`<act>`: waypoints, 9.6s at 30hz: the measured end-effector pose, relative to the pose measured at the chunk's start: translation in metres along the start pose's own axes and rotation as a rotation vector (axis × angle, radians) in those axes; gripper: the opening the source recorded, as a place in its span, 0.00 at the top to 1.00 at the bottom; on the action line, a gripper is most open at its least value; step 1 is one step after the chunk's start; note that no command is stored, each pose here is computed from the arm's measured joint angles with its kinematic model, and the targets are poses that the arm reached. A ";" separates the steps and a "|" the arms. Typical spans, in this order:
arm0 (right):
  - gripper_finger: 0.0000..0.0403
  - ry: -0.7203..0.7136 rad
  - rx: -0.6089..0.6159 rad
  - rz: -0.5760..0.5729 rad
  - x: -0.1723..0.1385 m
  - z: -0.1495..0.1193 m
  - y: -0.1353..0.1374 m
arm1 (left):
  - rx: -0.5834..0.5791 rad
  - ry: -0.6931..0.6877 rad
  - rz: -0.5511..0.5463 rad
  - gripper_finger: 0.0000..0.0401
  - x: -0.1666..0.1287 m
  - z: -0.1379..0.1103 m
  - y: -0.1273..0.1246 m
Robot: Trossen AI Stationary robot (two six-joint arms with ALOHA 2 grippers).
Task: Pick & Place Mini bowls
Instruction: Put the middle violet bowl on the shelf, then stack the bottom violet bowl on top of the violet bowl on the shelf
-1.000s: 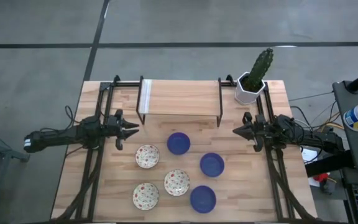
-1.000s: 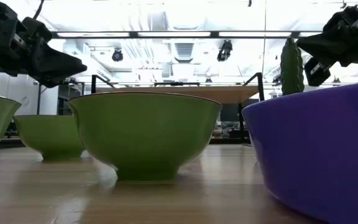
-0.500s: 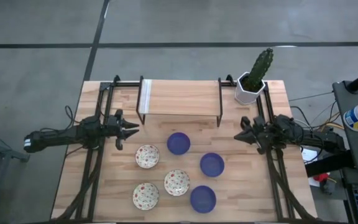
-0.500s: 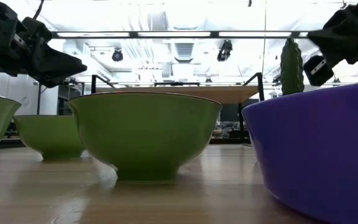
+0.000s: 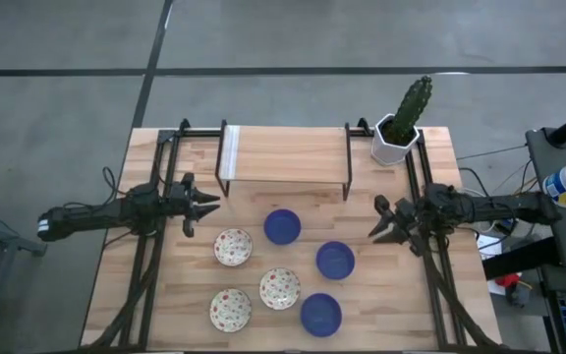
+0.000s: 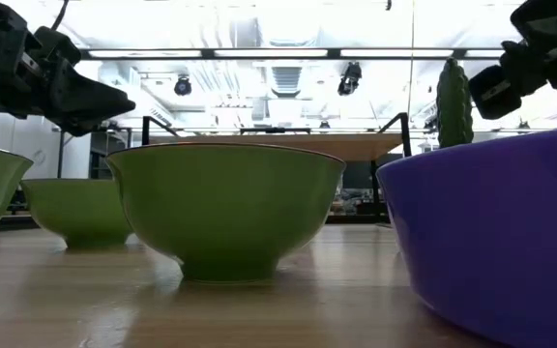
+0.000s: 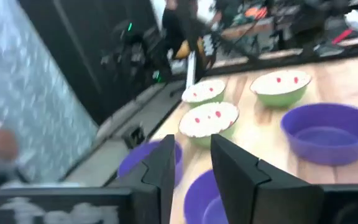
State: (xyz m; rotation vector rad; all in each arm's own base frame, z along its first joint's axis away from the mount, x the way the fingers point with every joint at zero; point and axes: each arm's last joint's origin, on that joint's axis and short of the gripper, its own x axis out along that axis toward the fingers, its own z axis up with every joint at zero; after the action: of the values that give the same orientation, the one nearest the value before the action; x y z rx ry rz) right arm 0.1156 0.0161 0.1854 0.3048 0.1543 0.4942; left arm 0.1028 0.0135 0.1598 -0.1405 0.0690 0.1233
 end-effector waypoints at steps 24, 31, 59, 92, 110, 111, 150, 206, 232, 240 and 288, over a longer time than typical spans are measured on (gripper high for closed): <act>0.72 0.836 -0.370 -0.260 0.116 0.023 0.040 | 0.000 0.000 0.001 0.74 0.000 0.000 0.000; 0.72 1.015 -0.383 -0.249 0.148 0.005 0.040 | 0.000 0.000 0.000 0.74 0.000 0.000 0.000; 0.97 1.181 -0.390 -0.271 0.178 -0.018 0.040 | 0.000 0.000 0.001 0.74 0.000 0.000 0.000; 0.98 1.093 -0.523 -0.506 0.189 0.137 0.012 | 0.000 0.000 0.001 0.74 0.000 0.000 0.000; 0.98 1.055 -0.333 -0.709 0.127 0.208 -0.094 | 0.000 0.000 0.000 0.74 0.000 0.000 0.000; 0.98 1.052 -0.321 -0.714 0.123 0.210 -0.098 | 0.000 -0.001 0.001 0.74 0.000 0.000 0.000; 0.98 1.079 -0.222 -0.738 0.095 0.190 -0.142 | 0.000 0.000 0.000 0.74 0.000 0.000 0.000; 0.72 0.988 -0.466 -0.150 0.218 0.119 0.096 | 0.000 0.000 0.000 0.74 0.000 0.000 0.000; 0.79 1.253 -0.550 -0.038 0.276 -0.011 0.141 | 0.000 0.000 0.000 0.74 0.000 0.000 0.000; 0.80 1.263 -0.570 -0.018 0.279 -0.019 0.149 | 0.000 0.000 0.000 0.74 0.000 0.000 0.000; 0.92 1.205 -0.546 -0.075 0.280 -0.041 0.134 | 0.000 0.000 0.000 0.74 0.000 0.000 0.000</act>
State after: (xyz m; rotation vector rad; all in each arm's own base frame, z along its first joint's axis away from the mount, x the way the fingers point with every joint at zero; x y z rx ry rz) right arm 0.2913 0.2753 0.1703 -0.5725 1.1725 0.5706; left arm 0.1028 0.0136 0.1597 -0.1407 0.0688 0.1236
